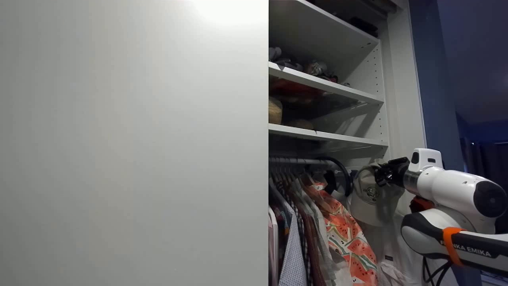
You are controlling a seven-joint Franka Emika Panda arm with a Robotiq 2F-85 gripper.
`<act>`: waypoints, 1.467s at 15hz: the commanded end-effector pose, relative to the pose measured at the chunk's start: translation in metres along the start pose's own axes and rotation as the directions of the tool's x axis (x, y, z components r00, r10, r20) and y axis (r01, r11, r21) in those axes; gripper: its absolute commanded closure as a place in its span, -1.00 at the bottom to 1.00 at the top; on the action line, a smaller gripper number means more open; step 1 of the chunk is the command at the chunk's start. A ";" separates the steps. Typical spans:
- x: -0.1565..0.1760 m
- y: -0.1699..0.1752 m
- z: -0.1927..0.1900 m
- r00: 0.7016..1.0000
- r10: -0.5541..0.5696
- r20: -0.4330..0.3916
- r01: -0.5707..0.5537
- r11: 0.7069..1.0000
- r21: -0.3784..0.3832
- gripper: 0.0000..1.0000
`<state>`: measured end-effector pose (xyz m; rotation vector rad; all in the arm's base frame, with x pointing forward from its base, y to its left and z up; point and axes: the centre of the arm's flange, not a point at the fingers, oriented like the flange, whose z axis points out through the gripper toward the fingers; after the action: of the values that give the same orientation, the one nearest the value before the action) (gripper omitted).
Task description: Hang the cap on the hook on the right side of the closet.
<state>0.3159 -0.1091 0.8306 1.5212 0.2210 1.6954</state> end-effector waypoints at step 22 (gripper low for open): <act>0.009 -0.017 -0.049 0.898 -0.434 0.072 0.440 0.885 -0.150 0.95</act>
<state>0.2777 -0.0784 0.8329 1.2472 0.3424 1.3428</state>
